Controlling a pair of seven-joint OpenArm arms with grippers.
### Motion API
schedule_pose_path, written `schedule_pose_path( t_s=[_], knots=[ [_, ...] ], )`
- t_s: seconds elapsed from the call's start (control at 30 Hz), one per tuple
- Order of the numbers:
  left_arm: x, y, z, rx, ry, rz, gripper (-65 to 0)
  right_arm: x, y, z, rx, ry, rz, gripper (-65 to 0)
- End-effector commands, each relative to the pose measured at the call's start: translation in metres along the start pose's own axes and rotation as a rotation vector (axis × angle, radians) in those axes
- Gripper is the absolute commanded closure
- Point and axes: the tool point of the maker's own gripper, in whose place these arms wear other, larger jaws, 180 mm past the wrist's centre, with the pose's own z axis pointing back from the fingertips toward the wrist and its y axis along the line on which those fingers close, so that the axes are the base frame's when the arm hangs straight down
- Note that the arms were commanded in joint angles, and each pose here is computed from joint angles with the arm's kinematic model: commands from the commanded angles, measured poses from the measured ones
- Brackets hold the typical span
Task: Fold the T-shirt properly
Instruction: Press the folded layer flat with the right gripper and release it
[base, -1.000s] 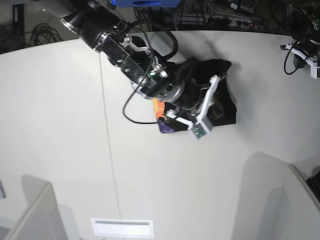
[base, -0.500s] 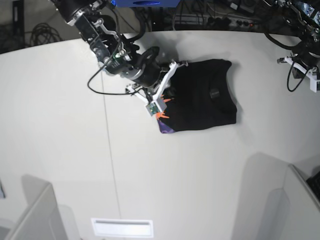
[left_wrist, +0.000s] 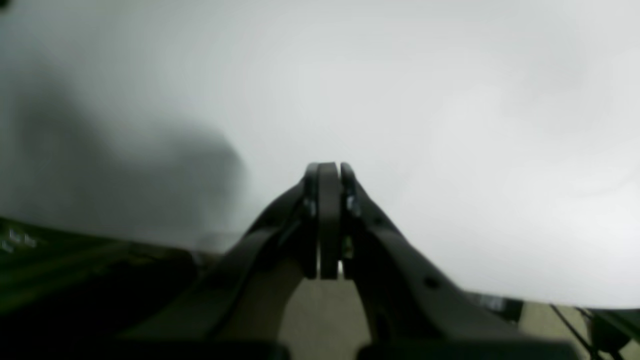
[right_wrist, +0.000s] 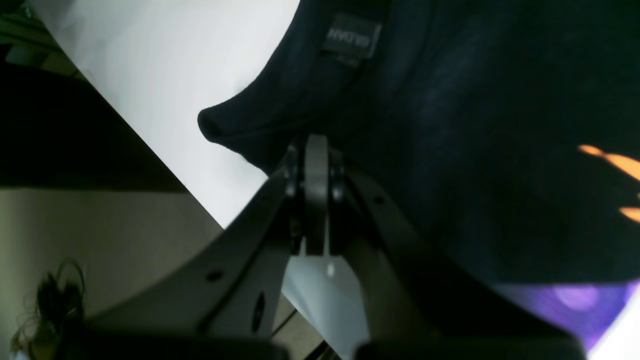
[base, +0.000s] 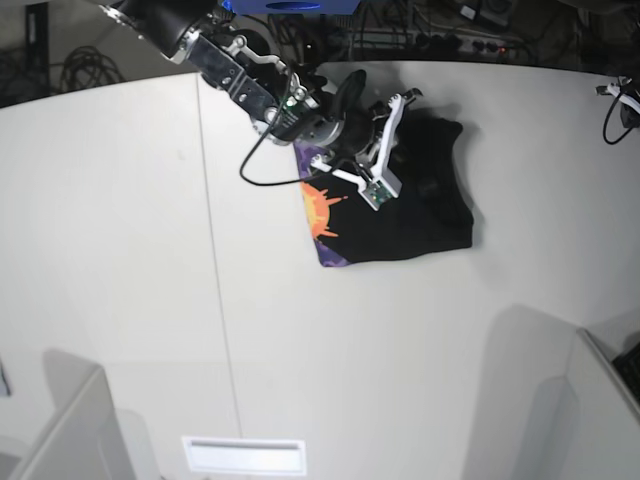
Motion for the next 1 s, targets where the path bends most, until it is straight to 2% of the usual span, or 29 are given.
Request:
schedule_pose_path(
  t_s=[0.0, 0.2, 0.33, 0.43, 0.63, 0.73, 0.83, 0.93, 0.97],
  knots=[
    [0.002, 0.007, 0.003, 0.004, -0.015, -0.011, 0.0, 0.015, 0.000, 0.001, 0.003, -0.046, 0.010, 0.0],
    [-0.019, 0.014, 0.000, 0.001, 0.028, 0.021, 0.0, 0.014, 0.007, -0.010, 0.016, -0.018, 0.040, 0.0],
    [-0.015, 0.012, 0.001, 0.002, 0.022, 0.013, 0.0, 0.005, 0.025, -0.026, 0.048, 0.035, 0.120, 0.0],
    [-0.006, 0.009, 0.004, 0.004, -0.001, -0.009, 0.0, 0.001, 0.026, -0.035, 0.046, 0.062, 0.123, 0.0],
    [0.010, -0.009, 0.004, -0.023, -0.046, -0.028, 0.0, -0.005, 0.029, -0.045, 0.045, 0.093, 0.106, 0.0],
    [0.009, -0.025, -0.006, -0.061, 0.012, -0.046, 0.0, -0.013, 0.022, -0.050, 0.029, 0.136, 0.106, 0.0],
    [0.016, -0.041, -0.015, -0.086, 0.026, -0.016, 0.0, -0.011, 0.028, -0.048, 0.040, 0.152, 0.106, 0.0],
    [0.028, -0.057, -0.013, -0.097, 0.008, -0.023, 0.0, 0.007, 0.033, -0.033, 0.059, 0.096, 0.121, 0.0],
    [0.033, -0.063, -0.011, -0.101, -0.006, -0.026, 0.0, 0.015, 0.024, -0.025, 0.044, 0.061, 0.110, 0.0]
  ],
)
